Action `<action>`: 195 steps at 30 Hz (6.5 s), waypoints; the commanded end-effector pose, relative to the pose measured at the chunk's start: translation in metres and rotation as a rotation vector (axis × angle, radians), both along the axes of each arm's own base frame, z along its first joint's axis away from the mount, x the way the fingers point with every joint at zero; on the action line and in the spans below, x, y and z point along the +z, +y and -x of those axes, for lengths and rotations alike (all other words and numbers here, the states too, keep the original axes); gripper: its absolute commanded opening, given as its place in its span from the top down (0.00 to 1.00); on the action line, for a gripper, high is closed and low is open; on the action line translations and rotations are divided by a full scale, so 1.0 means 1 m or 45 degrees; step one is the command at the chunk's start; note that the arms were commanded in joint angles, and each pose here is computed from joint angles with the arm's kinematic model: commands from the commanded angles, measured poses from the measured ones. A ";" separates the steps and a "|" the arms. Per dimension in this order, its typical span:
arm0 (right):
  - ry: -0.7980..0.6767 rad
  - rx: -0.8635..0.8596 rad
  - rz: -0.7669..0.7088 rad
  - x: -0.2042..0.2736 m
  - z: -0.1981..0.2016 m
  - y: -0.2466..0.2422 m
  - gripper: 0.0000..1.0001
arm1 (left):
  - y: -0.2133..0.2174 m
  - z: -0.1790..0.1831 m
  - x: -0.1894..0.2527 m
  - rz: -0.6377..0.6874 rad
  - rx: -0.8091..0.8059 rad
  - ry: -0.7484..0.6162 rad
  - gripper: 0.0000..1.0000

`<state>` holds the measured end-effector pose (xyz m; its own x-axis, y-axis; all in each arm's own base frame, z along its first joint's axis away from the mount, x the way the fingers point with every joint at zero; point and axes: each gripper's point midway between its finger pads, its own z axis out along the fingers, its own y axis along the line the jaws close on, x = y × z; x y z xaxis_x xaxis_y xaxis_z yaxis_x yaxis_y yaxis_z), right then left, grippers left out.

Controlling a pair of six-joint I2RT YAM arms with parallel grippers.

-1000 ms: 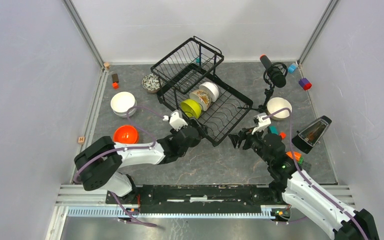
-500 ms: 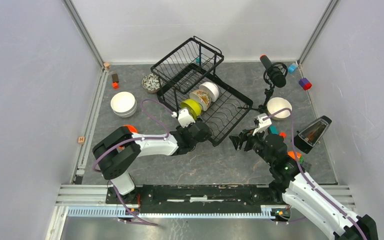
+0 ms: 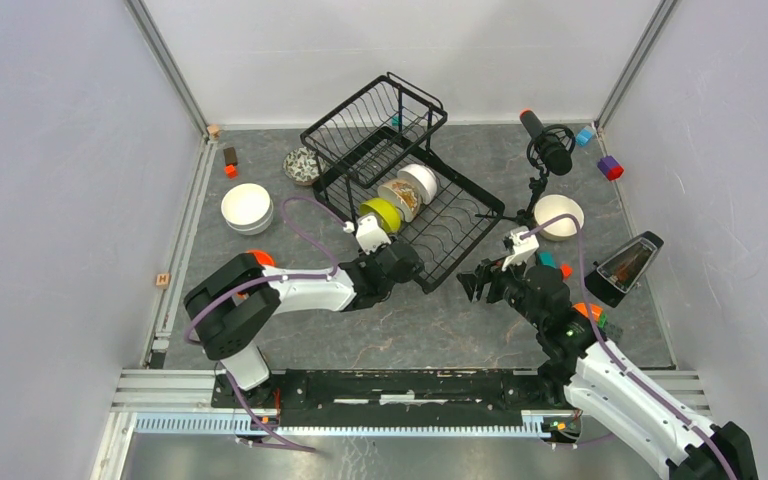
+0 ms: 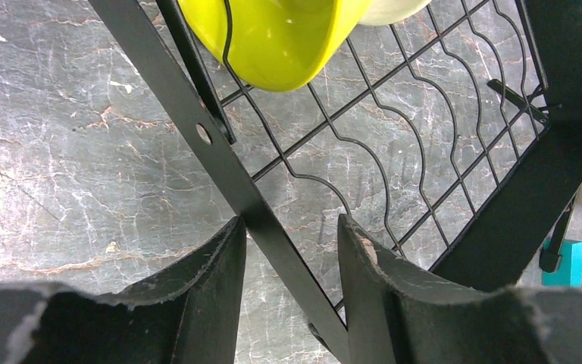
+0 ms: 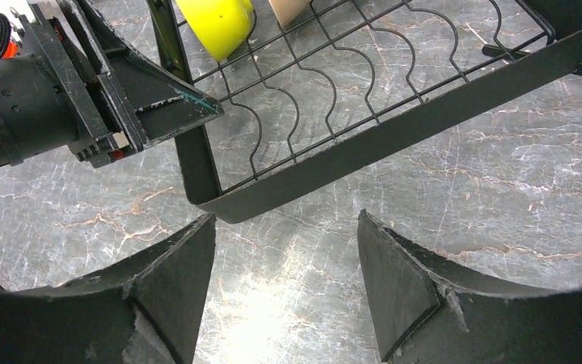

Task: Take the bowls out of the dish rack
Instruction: Adjust the dish rack at the center of the board, then pick up the bowl from the dish rack, then place the bowl at the center of the board.

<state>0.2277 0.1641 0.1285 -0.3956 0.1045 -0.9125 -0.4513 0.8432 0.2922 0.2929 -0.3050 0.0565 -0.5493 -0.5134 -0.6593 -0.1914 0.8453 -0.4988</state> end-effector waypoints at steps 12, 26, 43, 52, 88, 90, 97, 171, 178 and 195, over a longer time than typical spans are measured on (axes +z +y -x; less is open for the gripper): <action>-0.076 -0.037 0.033 0.028 -0.020 0.002 0.25 | 0.071 0.022 -0.022 -0.299 0.019 0.002 0.60; -0.091 -0.078 -0.053 0.038 -0.038 0.013 0.25 | 0.104 0.041 -0.011 -0.337 0.004 0.006 0.59; -0.143 0.006 0.007 0.058 -0.049 0.047 0.25 | 0.102 0.045 0.073 -0.170 -0.129 -0.237 0.18; -0.163 0.128 -0.042 0.045 -0.023 0.049 0.26 | 0.096 0.010 0.117 0.030 -0.123 -0.526 0.10; -0.129 0.226 -0.164 0.017 0.018 0.042 0.27 | 0.081 -0.057 0.074 0.313 -0.099 -0.542 0.54; -0.125 0.226 -0.157 0.015 0.018 0.042 0.27 | 0.079 -0.057 0.075 0.334 -0.105 -0.556 0.58; -0.121 0.227 -0.150 0.010 0.020 0.040 0.27 | 0.076 -0.057 0.075 0.365 -0.128 -0.581 0.76; -0.153 0.251 -0.061 0.012 0.024 0.034 0.26 | 0.074 0.012 0.157 0.811 -0.359 -0.794 0.98; -0.131 0.262 -0.028 0.016 0.025 0.033 0.25 | 0.066 0.049 0.151 0.714 -0.461 -0.696 0.98; 0.013 0.051 0.002 0.021 0.027 0.002 0.03 | 0.091 0.145 0.130 0.199 -0.732 -0.276 0.98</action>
<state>0.1953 0.1782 0.1350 -0.4179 0.0356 -0.9078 -0.5505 0.7849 0.2842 0.1653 -0.2337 0.2103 -0.5819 -0.4397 -0.6842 0.4081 0.5698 -0.7133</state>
